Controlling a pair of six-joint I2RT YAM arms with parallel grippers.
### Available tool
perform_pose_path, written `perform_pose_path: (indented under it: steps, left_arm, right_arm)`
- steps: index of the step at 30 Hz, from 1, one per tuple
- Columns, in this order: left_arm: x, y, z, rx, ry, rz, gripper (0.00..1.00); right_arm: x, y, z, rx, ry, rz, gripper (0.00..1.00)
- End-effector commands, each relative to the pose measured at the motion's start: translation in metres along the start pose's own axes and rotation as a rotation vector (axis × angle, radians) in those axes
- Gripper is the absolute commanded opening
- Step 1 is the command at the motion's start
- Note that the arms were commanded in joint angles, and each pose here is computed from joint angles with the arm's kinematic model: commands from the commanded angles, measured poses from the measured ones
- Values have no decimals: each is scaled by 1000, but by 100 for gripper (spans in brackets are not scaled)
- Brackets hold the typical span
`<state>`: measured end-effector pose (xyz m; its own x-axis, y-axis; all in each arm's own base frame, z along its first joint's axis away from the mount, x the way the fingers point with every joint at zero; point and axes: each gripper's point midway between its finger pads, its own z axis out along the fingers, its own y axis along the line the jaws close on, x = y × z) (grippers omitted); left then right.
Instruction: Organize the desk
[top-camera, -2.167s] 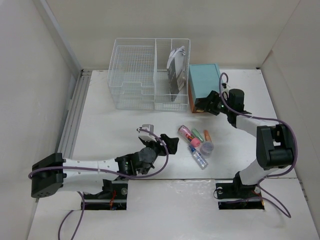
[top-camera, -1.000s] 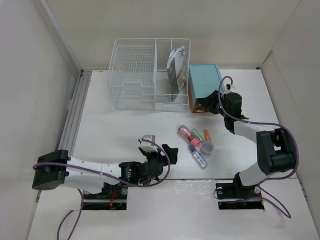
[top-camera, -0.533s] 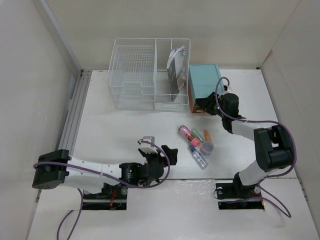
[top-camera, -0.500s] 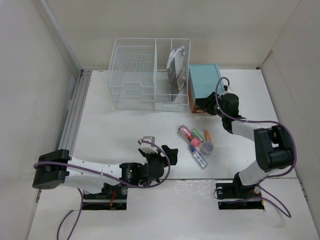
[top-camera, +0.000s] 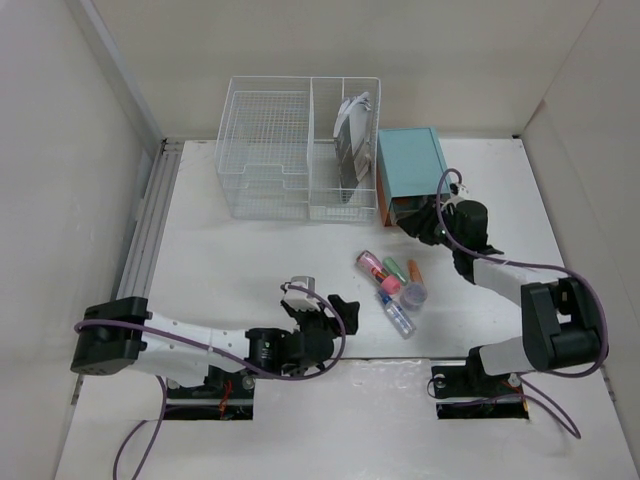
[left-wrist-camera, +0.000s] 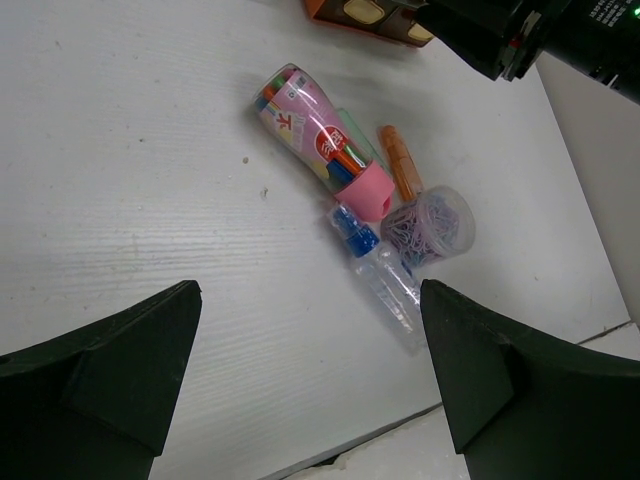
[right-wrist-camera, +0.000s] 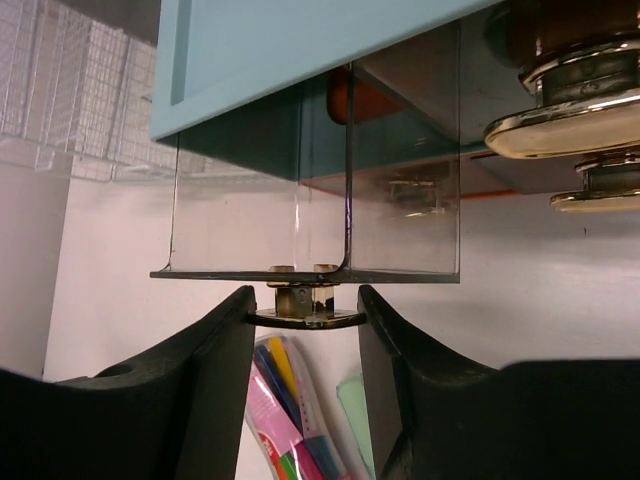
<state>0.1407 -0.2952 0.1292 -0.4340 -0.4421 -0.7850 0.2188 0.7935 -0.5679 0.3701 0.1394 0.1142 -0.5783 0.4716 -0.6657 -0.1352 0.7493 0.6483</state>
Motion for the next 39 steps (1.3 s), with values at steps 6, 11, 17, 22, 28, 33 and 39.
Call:
perform_pose_path:
  steps: [6, 11, 17, 22, 28, 33, 39]
  left_arm:
    - [-12, -20, 2, 0, -45, -25, 89]
    - [-12, -26, 5, 0, -56, 9, 89]
    - [-10, -35, 8, 8, -60, 1, 89]
    - [-11, -50, 12, 23, -60, 29, 89]
    - [-19, -51, 23, -29, -69, 56, 86]
    - [-29, -54, 47, -103, -18, -46, 65]
    - [-26, -60, 79, -187, 65, -158, 58]
  right_arm:
    - [26, -9, -26, -16, 139, -91, 26]
    - [24, -2, -38, -28, 179, -140, 28]
    - [27, 10, -54, -68, 232, -170, 77]
    - [22, 16, -64, -80, 215, -187, 86]
    - [24, 34, -77, -152, 272, -210, 78]
    - [25, 53, -100, -204, 330, -260, 33]
    - [-3, 87, -128, -287, 251, -428, 9]
